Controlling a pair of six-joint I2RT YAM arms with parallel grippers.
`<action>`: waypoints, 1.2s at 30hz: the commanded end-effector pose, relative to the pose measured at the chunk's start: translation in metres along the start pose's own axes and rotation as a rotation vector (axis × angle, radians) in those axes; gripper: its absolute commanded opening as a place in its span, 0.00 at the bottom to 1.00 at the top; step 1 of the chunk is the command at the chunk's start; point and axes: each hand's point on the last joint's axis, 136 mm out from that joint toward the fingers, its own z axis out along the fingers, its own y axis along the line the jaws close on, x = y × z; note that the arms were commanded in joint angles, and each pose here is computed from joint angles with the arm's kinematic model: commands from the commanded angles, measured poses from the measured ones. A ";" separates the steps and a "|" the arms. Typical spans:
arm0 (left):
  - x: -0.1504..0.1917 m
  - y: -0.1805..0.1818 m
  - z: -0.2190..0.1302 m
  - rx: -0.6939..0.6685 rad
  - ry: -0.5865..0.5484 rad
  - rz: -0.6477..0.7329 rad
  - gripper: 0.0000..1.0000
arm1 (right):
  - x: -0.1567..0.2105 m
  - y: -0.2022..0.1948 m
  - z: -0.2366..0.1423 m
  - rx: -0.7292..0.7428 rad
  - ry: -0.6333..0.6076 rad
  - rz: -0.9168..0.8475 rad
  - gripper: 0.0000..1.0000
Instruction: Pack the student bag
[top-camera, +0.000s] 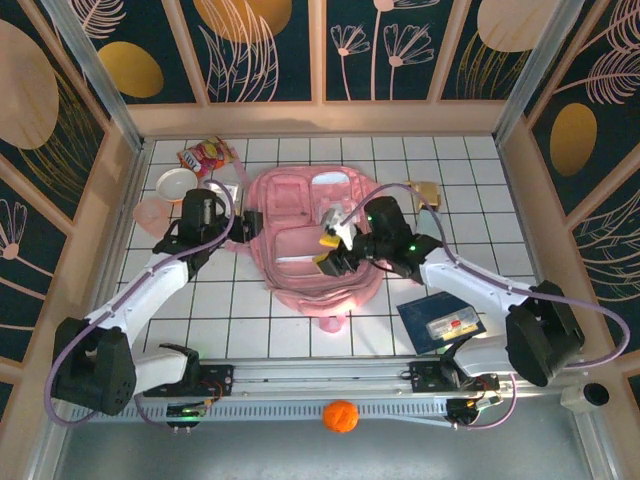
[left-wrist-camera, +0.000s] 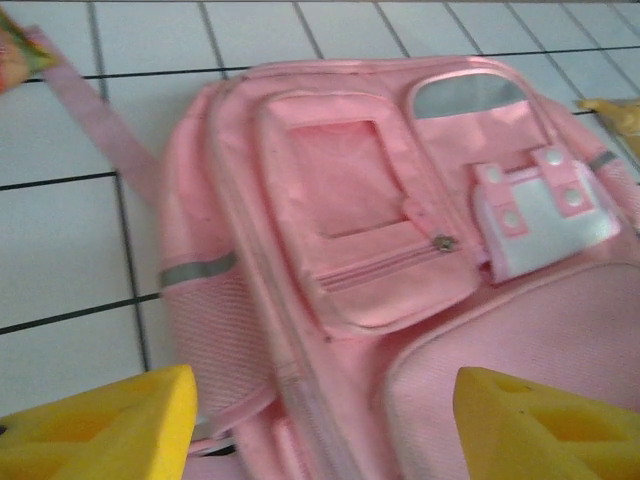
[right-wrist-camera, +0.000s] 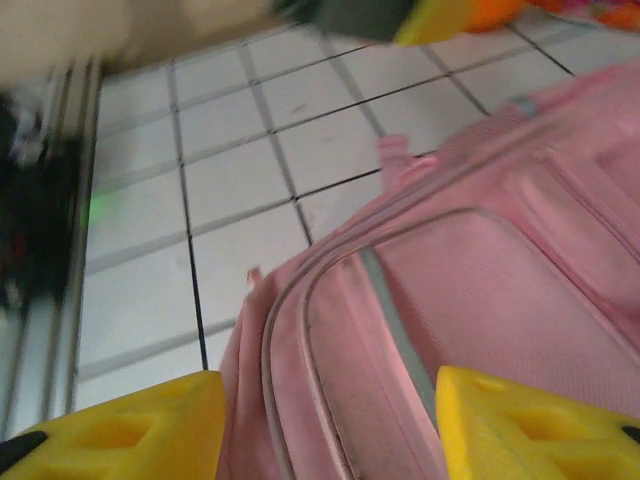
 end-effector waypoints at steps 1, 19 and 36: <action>-0.020 -0.060 -0.001 0.179 -0.052 0.033 0.69 | -0.011 -0.030 -0.024 0.160 -0.084 0.408 0.59; 0.073 -0.268 0.055 0.570 0.191 0.132 0.67 | 0.221 -0.053 -0.232 0.971 -0.046 1.826 0.79; 0.087 -0.276 0.083 0.586 0.204 0.173 0.68 | 0.286 -0.043 -0.205 1.050 -0.010 2.160 0.82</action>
